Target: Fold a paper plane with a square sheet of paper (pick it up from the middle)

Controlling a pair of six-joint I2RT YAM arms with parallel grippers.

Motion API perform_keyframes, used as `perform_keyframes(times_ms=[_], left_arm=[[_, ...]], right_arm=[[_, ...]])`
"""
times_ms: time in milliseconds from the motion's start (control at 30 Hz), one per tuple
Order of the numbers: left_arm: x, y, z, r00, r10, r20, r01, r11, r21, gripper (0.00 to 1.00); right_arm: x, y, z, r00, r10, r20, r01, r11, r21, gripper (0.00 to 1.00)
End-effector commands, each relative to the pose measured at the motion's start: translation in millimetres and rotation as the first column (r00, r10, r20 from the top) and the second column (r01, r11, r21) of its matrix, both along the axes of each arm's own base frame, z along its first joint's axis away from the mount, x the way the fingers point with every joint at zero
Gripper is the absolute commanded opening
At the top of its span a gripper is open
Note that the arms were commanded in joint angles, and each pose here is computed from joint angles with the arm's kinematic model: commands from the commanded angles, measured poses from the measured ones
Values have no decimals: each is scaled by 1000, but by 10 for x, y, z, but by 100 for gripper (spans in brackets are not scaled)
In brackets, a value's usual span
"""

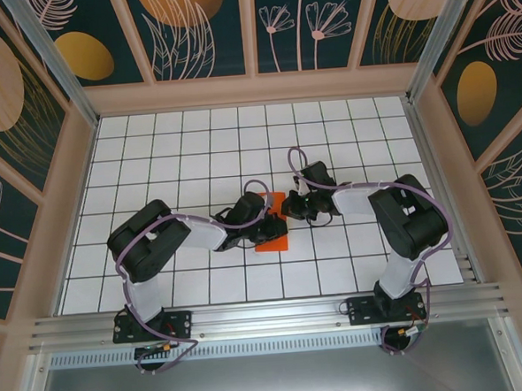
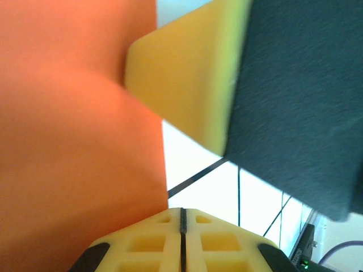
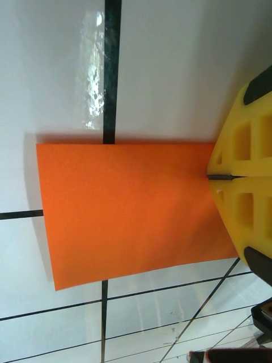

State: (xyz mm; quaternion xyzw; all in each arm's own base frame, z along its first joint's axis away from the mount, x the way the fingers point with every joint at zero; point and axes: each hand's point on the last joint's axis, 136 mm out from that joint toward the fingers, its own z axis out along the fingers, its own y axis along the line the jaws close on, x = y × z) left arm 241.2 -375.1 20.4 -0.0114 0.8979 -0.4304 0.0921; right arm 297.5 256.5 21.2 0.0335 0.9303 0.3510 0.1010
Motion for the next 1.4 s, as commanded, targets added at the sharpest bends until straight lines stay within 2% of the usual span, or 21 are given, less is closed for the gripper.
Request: perform_keyframes(times_ms=[0, 267, 733, 1367], left_arm=[[-38, 34, -145, 1000, -21, -10, 21, 998, 62, 9], [-48, 76, -298, 999, -37, -24, 40, 990, 132, 8], [-299, 399, -714, 993, -60, -105, 86, 959, 269, 1], [-395, 473, -757, 991, -59, -123, 90, 961, 262, 0]], right_arm=[[6, -33, -38, 1000, 4, 1, -4, 1000, -4, 8], [76, -42, -59, 1000, 16, 16, -16, 1000, -6, 8], [500, -86, -25, 995, -33, 95, 32, 999, 17, 7], [1066, -99, -51, 984, -100, 149, 98, 995, 25, 7]])
